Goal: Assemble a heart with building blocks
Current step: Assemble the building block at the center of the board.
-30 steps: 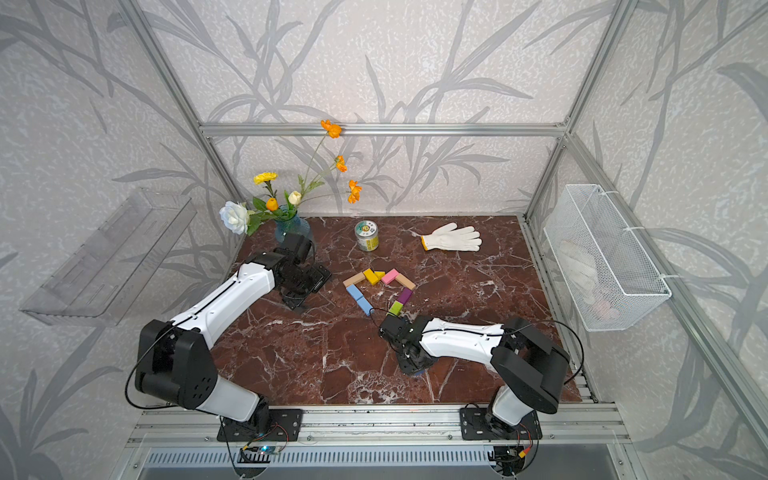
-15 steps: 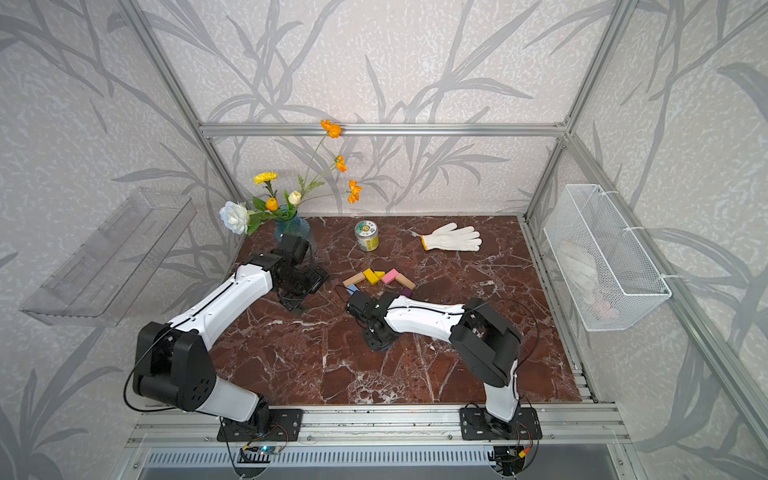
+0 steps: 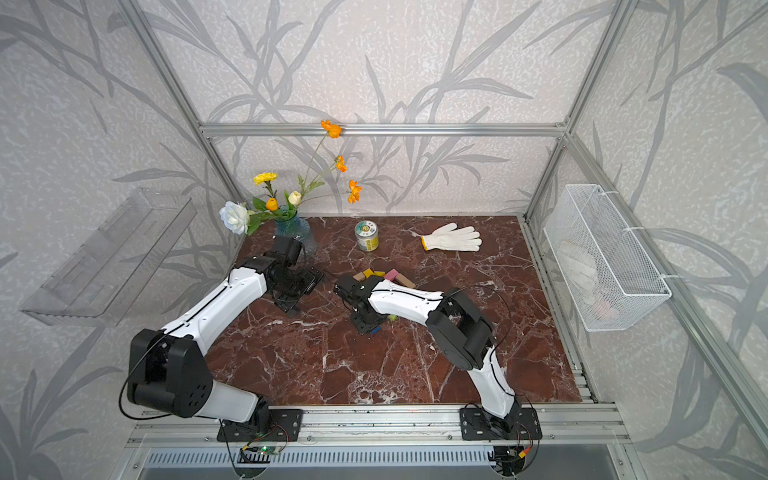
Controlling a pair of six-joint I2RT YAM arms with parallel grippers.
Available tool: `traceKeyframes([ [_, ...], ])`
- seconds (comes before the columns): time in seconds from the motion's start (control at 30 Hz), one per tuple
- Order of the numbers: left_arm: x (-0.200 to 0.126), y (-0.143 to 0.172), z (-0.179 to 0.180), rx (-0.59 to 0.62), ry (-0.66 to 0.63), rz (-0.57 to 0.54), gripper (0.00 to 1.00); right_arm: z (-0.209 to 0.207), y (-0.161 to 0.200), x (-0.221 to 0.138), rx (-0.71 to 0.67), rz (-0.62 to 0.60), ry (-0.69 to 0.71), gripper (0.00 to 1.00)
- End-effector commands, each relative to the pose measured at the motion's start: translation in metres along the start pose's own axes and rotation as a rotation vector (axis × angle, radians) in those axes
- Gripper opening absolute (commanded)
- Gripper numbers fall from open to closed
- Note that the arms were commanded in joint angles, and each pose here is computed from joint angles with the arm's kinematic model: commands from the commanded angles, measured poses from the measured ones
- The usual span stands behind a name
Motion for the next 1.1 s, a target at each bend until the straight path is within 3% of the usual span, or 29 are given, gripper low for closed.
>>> traceKeyframes([
  [0.0,0.000,-0.002,0.001,-0.013,0.002,0.001,0.99,-0.012,0.007,0.004,-0.010,0.057,0.006,0.26],
  [0.87,0.009,-0.008,-0.001,-0.041,-0.004,0.022,0.99,-0.037,-0.002,0.020,0.016,0.080,-0.001,0.27],
  [0.93,0.009,-0.008,-0.001,-0.042,-0.004,0.022,0.99,-0.038,-0.003,0.020,0.012,0.083,0.002,0.37],
  [1.0,0.010,-0.008,-0.002,-0.043,-0.003,0.023,0.99,-0.039,-0.003,0.022,0.011,0.092,0.005,0.63],
  [1.07,0.009,-0.009,-0.002,-0.044,-0.001,0.022,0.99,-0.040,-0.003,0.022,0.014,0.100,0.012,0.80],
])
Point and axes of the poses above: each gripper's point midway between its finger pads, its own x axis out along the fingers, its own z axis along the line the jaws close on, y = z × x, the point moved 4 cm from there along -x, back along the fingers, and after that the axes turned 15 degrees about -x, right-handed, at the moved point
